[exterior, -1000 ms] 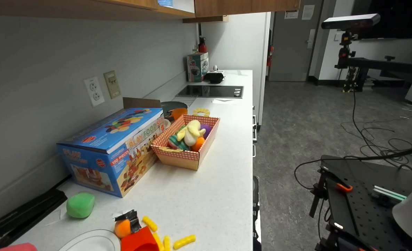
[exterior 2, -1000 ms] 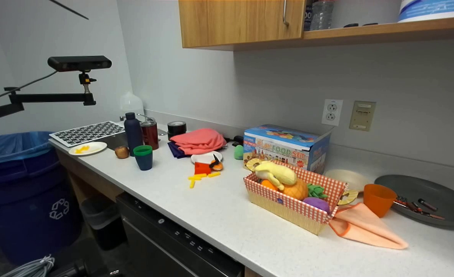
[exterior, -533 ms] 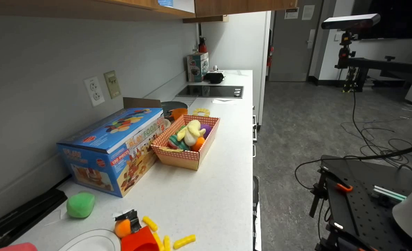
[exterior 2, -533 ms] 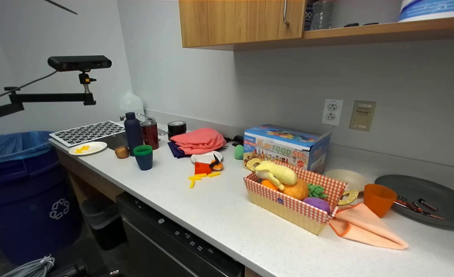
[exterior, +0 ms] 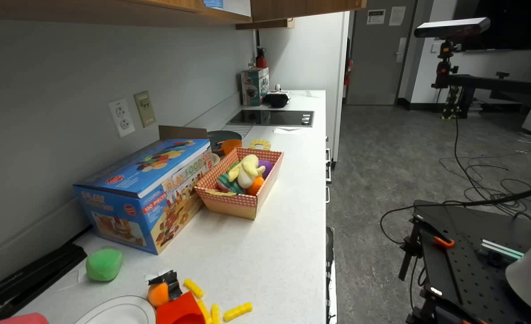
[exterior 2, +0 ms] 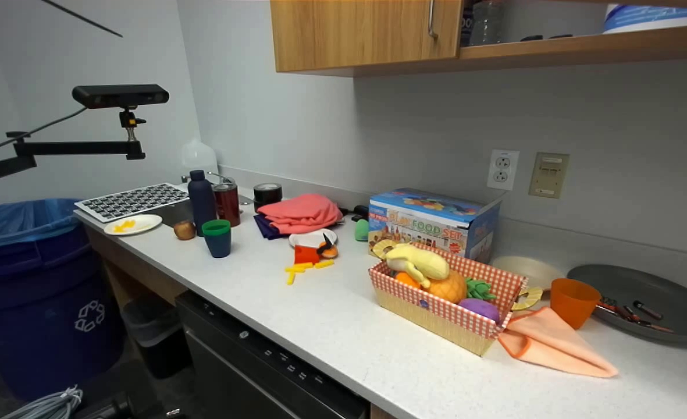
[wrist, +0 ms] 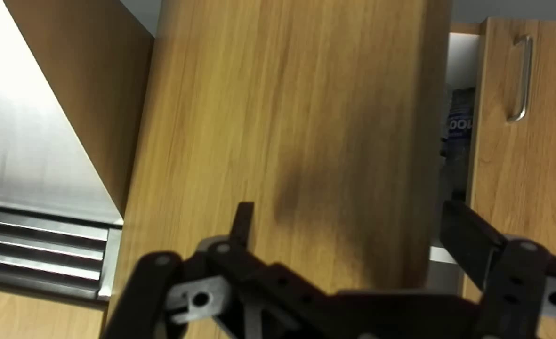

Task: Close the open upper cabinet door

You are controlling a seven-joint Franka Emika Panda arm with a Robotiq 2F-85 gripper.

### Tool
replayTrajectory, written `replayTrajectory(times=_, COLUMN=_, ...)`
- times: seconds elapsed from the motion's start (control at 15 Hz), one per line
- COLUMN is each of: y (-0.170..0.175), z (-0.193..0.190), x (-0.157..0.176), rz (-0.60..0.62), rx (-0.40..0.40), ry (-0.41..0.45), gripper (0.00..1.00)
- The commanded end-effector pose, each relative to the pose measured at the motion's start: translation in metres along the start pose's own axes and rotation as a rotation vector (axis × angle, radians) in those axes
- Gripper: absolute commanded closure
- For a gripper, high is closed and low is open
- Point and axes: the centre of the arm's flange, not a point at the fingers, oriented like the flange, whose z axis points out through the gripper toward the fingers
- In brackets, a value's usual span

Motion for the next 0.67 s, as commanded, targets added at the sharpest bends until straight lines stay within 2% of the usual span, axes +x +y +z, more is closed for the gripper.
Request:
replayTrajectory(times=0.0, y=0.004, z=0.01, x=0.005, rz=-0.042, rx=0.022, ry=0.015, gripper=0.0)
replayTrajectory(times=0.2, y=0.006, z=0.013, x=0.015, rz=-0.064, rx=0.062, ry=0.034, gripper=0.0)
replayTrajectory(times=0.6, y=-0.014, z=0.03, x=0.041, rz=-0.1, rx=0.208, ry=0.08, gripper=0.0)
